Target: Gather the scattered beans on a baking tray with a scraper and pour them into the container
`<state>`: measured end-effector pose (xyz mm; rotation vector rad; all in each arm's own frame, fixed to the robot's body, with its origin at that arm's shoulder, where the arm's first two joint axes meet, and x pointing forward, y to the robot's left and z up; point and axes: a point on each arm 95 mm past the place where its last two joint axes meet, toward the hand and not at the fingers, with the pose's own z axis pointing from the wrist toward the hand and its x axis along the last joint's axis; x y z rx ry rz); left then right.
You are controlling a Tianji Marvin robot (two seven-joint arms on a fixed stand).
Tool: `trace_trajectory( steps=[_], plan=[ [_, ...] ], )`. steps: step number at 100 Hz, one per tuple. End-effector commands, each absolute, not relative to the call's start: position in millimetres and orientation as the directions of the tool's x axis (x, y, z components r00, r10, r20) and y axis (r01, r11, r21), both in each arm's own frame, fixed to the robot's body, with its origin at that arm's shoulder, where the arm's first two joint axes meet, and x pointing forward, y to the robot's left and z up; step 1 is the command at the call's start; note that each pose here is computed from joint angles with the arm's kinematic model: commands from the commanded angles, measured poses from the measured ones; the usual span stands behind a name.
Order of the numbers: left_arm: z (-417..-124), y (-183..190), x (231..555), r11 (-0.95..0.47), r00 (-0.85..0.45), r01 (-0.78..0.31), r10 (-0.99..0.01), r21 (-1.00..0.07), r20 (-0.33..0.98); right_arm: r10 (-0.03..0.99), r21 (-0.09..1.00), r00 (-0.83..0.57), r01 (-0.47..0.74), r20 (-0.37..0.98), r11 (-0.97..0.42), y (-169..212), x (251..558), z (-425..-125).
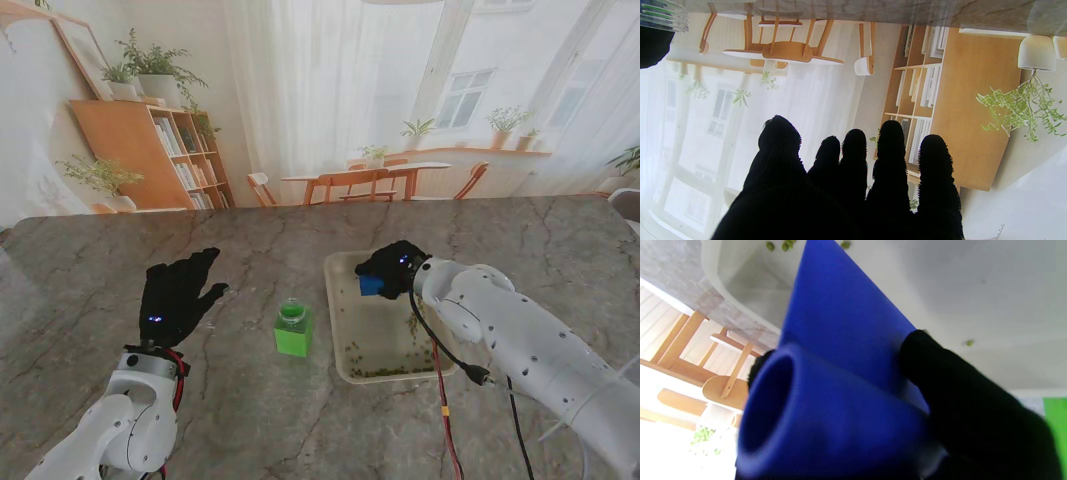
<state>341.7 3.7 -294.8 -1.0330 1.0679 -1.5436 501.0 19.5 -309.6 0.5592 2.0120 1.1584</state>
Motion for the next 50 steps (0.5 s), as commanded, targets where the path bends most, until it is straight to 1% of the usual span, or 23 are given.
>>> trace_trajectory(
  steps=[1, 25, 50],
  plan=[
    [-296, 1, 340, -0.16, -0.192, 0.227, -0.974, -0.961, 0.117, 0.681, 0.856, -0.623, 0.035, -0.386, 0.516, 15, 507, -311],
    [-296, -1, 341, -0.156, -0.2, 0.222, -0.973, -0.962, 0.112, 0.695, 0.834, -0.602, 0.082, -0.394, 0.545, 7, 517, -323],
    [-297, -4, 342, -0.152, -0.207, 0.212, -0.972, -0.965, 0.107, 0.707, 0.851, -0.584, 0.051, -0.399, 0.522, 3, 518, -322]
  ],
)
